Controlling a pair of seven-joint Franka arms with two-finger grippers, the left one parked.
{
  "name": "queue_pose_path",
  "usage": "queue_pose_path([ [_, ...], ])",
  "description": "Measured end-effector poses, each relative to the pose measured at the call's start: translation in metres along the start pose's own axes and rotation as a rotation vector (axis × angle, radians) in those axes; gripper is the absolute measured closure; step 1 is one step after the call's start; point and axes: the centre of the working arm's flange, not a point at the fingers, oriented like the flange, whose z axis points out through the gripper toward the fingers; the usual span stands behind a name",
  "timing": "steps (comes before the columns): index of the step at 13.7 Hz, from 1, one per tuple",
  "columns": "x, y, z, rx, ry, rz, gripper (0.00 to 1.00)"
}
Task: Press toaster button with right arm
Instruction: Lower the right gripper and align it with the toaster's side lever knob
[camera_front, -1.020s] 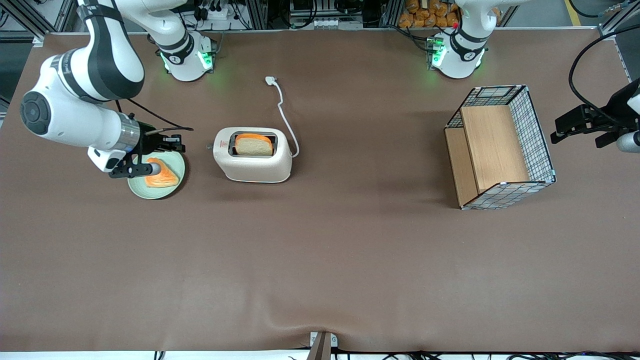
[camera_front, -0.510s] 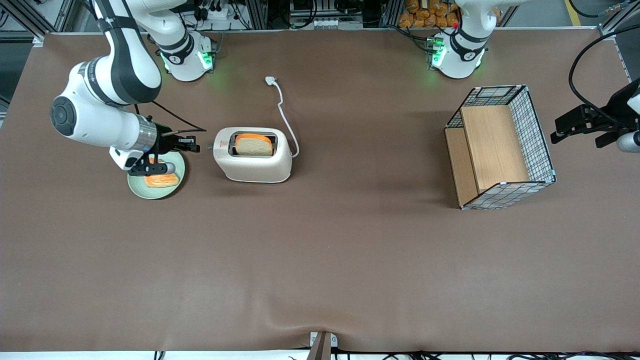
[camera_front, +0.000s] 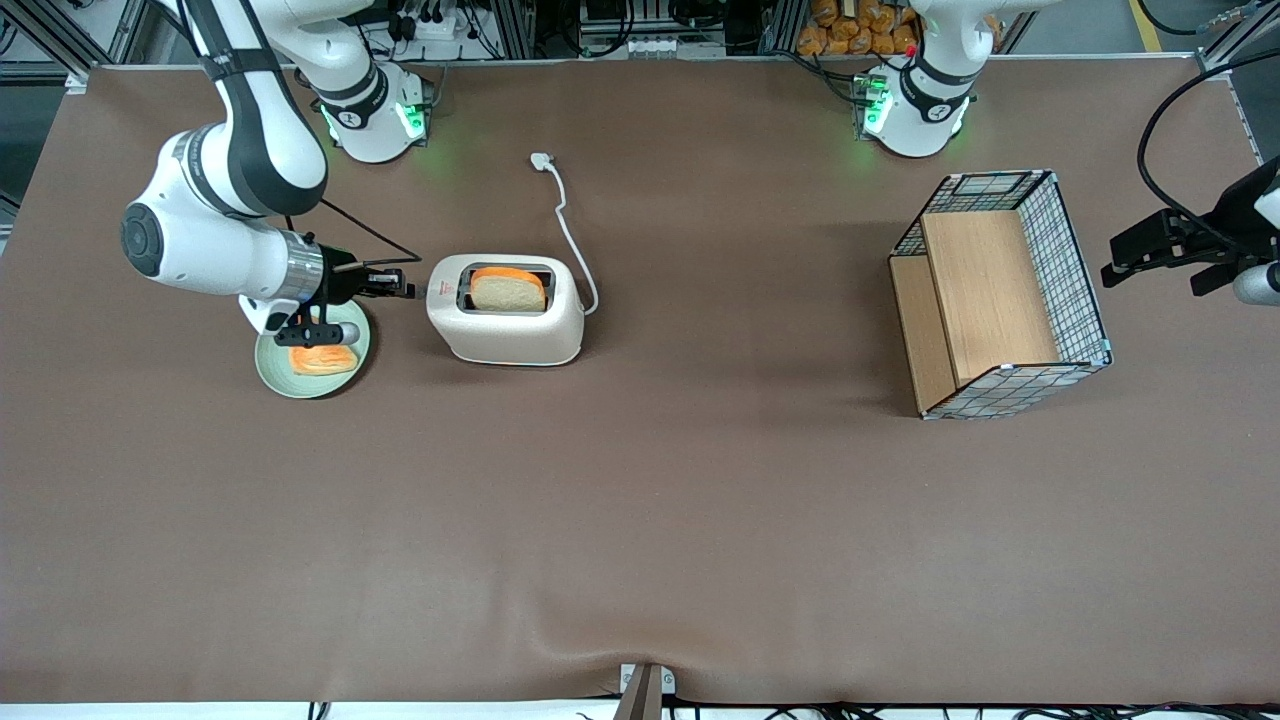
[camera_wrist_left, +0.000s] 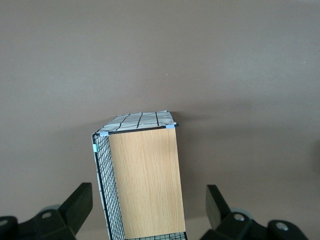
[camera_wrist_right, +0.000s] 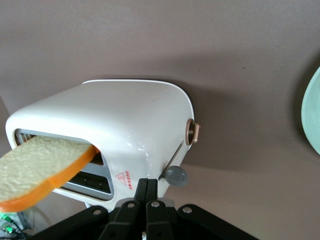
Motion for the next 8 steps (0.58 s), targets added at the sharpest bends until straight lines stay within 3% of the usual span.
queue_pose_path([
  [5,-0.002,0.028,0.004,0.056,-0.005,-0.016,0.99],
  [8,-0.002,0.035,0.012,0.118,-0.008,-0.023,0.99],
])
